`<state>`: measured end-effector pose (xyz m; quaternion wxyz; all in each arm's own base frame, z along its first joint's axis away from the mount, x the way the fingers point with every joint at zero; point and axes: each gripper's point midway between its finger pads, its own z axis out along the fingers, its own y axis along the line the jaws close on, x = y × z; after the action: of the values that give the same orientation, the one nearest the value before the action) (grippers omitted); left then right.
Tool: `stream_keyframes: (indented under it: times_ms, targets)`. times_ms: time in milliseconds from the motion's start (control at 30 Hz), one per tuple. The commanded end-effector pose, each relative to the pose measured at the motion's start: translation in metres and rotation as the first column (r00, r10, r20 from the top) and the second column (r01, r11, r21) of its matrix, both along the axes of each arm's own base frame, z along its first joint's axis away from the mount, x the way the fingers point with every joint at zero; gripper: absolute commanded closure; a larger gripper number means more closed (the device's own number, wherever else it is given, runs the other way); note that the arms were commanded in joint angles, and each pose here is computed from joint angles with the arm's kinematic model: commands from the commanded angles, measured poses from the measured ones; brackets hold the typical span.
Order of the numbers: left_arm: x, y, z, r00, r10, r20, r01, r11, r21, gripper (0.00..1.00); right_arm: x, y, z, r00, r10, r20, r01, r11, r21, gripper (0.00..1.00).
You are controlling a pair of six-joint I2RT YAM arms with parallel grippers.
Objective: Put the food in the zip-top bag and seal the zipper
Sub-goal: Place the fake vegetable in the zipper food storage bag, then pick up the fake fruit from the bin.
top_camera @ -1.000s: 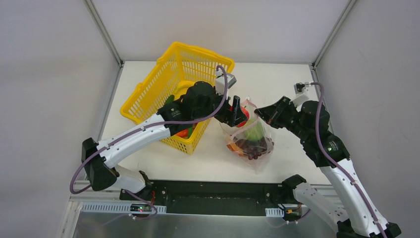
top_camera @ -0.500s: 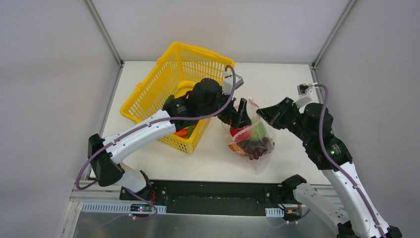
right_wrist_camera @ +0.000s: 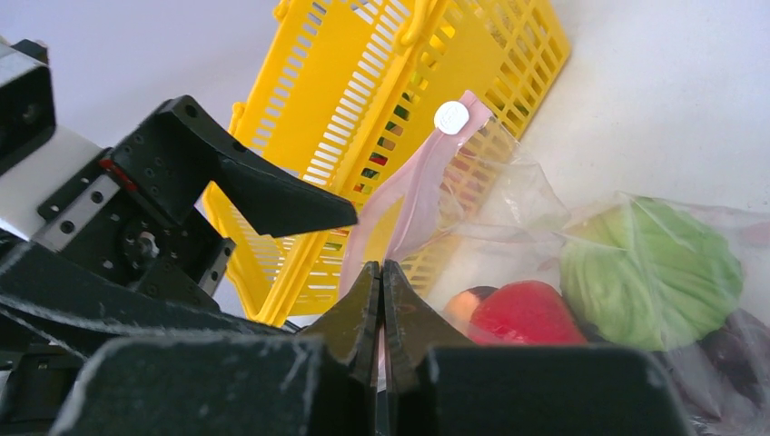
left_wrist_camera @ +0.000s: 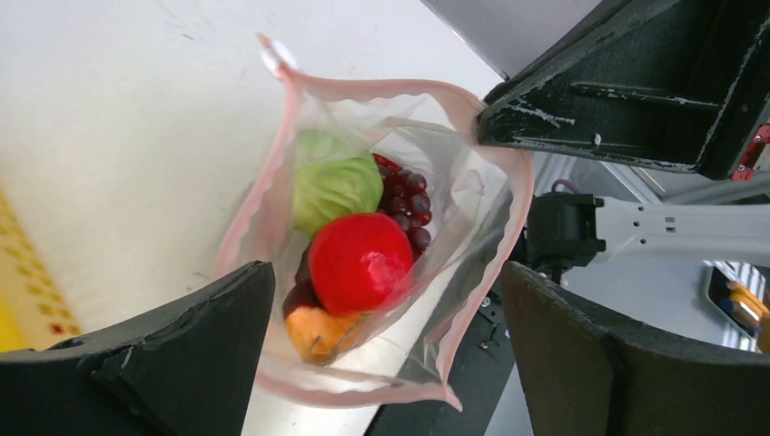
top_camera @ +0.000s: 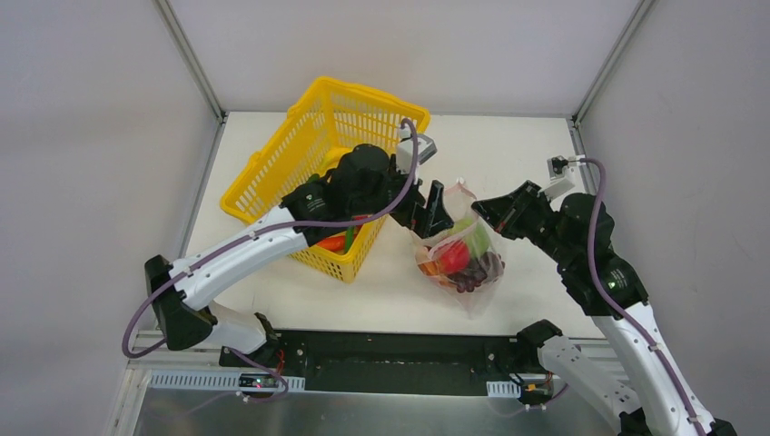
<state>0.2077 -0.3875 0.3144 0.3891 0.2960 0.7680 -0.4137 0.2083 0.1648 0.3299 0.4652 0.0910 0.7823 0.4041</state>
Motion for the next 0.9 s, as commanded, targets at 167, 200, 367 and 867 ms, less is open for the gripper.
stream_keyframes:
  times_ms: [167, 200, 367, 867]
  targets:
    - [0.02, 0.087, 0.032, 0.925, 0.295, 0.24, -0.304, 0.953, 0.0, 0.01, -0.003, 0.004, 0.026, 0.991, 0.036, 0.131, -0.041, 0.998, 0.04, 0.98]
    - [0.022, 0.096, 0.028, 0.912, 0.325, 0.249, -0.341, 0.94, 0.022, 0.01, -0.003, 0.004, 0.025, 0.991, 0.037, 0.13, -0.042, 0.998, 0.039, 0.98]
    - [0.035, 0.131, 0.013, 0.857, 0.434, 0.278, -0.474, 0.875, 0.095, 0.01, -0.002, 0.004, 0.024, 0.992, 0.037, 0.123, -0.042, 0.998, 0.04, 0.98]
    - [0.069, 0.212, -0.029, 0.737, 0.664, 0.126, -0.675, 0.716, 0.177, 0.01, -0.002, 0.002, 0.024, 0.994, 0.024, 0.109, -0.028, 0.999, 0.038, 0.98]
